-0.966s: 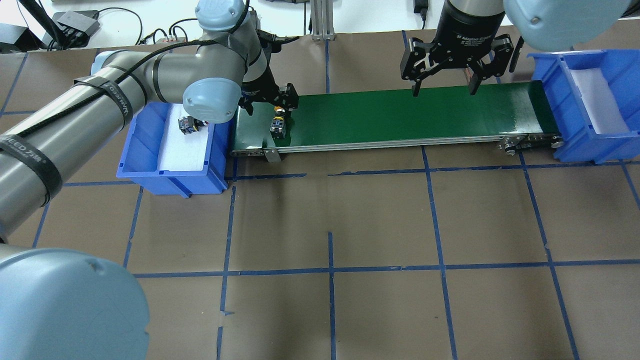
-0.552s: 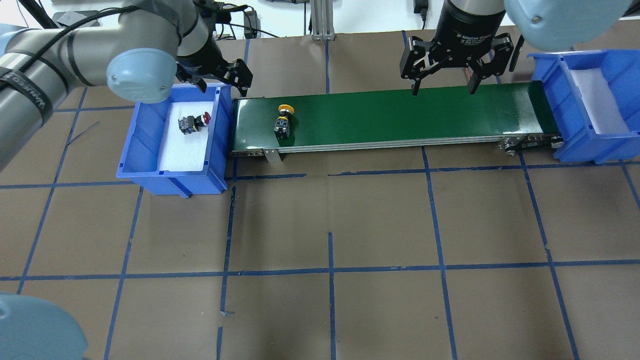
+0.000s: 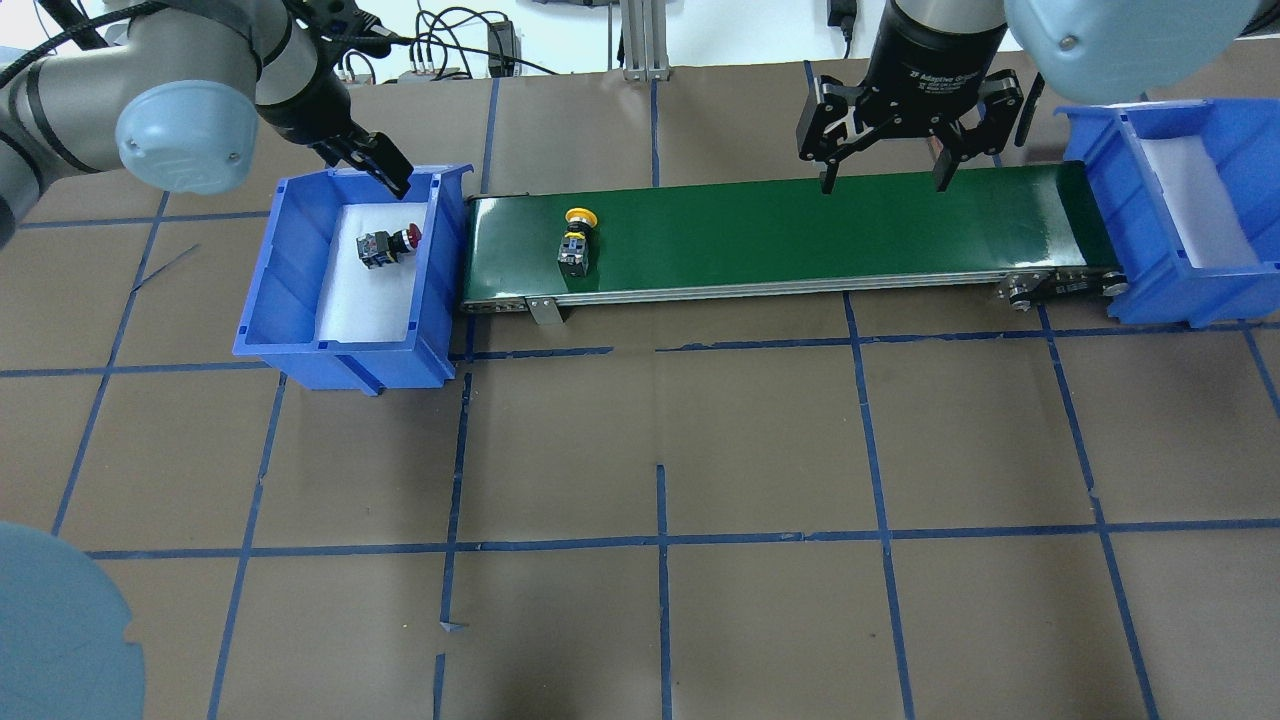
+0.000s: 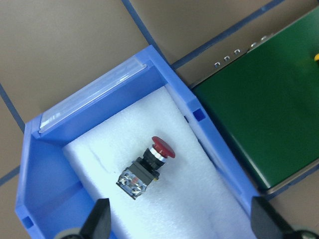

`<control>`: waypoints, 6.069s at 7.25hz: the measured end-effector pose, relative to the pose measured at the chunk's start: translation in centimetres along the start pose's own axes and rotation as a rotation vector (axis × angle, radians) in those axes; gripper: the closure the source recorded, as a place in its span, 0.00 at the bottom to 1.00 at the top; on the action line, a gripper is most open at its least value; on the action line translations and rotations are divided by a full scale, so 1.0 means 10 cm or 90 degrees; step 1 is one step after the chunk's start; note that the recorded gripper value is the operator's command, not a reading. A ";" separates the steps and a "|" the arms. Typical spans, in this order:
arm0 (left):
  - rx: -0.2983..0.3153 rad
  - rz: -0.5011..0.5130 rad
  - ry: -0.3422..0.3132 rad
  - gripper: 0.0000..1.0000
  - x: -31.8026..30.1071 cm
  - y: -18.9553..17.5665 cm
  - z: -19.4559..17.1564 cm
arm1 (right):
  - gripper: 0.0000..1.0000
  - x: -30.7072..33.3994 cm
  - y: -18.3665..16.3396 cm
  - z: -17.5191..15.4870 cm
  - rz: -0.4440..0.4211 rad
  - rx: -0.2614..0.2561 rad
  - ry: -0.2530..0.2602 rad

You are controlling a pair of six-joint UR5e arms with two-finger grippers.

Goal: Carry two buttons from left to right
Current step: 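Return the left gripper to the bin and grasp the red button, then carry the red button onto the conveyor and release it with the left gripper, then withdraw the left gripper above its bin while the conveyor carries the buttons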

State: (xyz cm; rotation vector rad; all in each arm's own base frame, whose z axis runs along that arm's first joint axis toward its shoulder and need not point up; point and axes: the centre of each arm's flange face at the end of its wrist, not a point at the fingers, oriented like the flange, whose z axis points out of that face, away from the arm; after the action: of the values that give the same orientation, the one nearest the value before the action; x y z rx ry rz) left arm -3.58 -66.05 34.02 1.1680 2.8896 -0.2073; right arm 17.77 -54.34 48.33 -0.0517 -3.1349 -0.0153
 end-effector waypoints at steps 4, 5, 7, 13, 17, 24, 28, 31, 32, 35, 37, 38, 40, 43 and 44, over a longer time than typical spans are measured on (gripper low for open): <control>-0.033 0.222 0.055 0.00 -0.31 0.16 0.85 | 0.00 0.01 -0.01 0.04 0.000 -0.007 0.002; -0.038 0.241 0.069 0.03 -0.34 0.17 1.05 | 0.00 0.04 -0.01 0.05 0.002 -0.011 0.004; -0.054 0.250 0.082 0.47 -0.37 0.19 1.31 | 0.00 0.11 0.00 0.02 0.010 -0.012 0.000; -0.045 0.169 0.033 0.82 -0.35 0.12 1.00 | 0.00 0.13 0.08 -0.01 0.017 -0.031 -0.007; -0.013 -0.008 -0.067 0.80 0.09 -0.11 -0.13 | 0.00 0.12 0.05 -0.06 0.019 -0.021 -0.014; -0.023 -0.396 -0.076 0.80 1.42 -0.99 0.18 | 0.00 0.13 0.06 -0.04 0.017 -0.023 -0.017; -0.069 -0.526 -0.066 0.71 1.55 -1.05 0.74 | 0.00 0.13 0.08 -0.02 0.018 -0.026 -0.017; -0.082 -0.524 -0.063 0.00 1.59 -1.10 0.91 | 0.00 0.15 0.05 0.01 0.017 -0.027 -0.008; -0.082 -0.521 -0.059 0.00 1.64 -1.09 0.88 | 0.00 0.15 0.05 0.02 0.019 -0.029 -0.006; -0.079 -0.505 -0.058 0.00 1.88 -0.84 -0.08 | 0.00 0.16 0.05 0.03 0.024 -0.031 -0.005; -0.078 -0.507 -0.059 0.00 2.08 -0.49 -0.91 | 0.00 0.15 0.06 0.02 0.024 -0.032 -0.007; -0.078 -0.506 -0.059 0.00 2.18 -0.33 -1.15 | 0.00 0.15 0.06 0.02 0.023 -0.033 -0.007; -0.092 -0.501 -0.055 0.00 2.15 -0.04 -1.20 | 0.00 0.15 0.05 0.03 0.023 -0.033 -0.006; -0.074 -0.527 -0.057 0.00 1.98 0.15 -1.25 | 0.00 0.15 0.04 0.04 0.024 -0.033 -0.005; -0.061 -0.534 -0.052 0.00 1.96 0.16 -1.26 | 0.00 0.15 0.04 0.04 0.024 -0.033 -0.006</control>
State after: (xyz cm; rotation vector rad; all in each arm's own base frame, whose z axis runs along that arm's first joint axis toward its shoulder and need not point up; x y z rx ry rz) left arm -16.21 -49.73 45.00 -0.1189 3.0666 -0.1108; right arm 16.27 -53.86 47.93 -0.1115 -3.1415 -0.0961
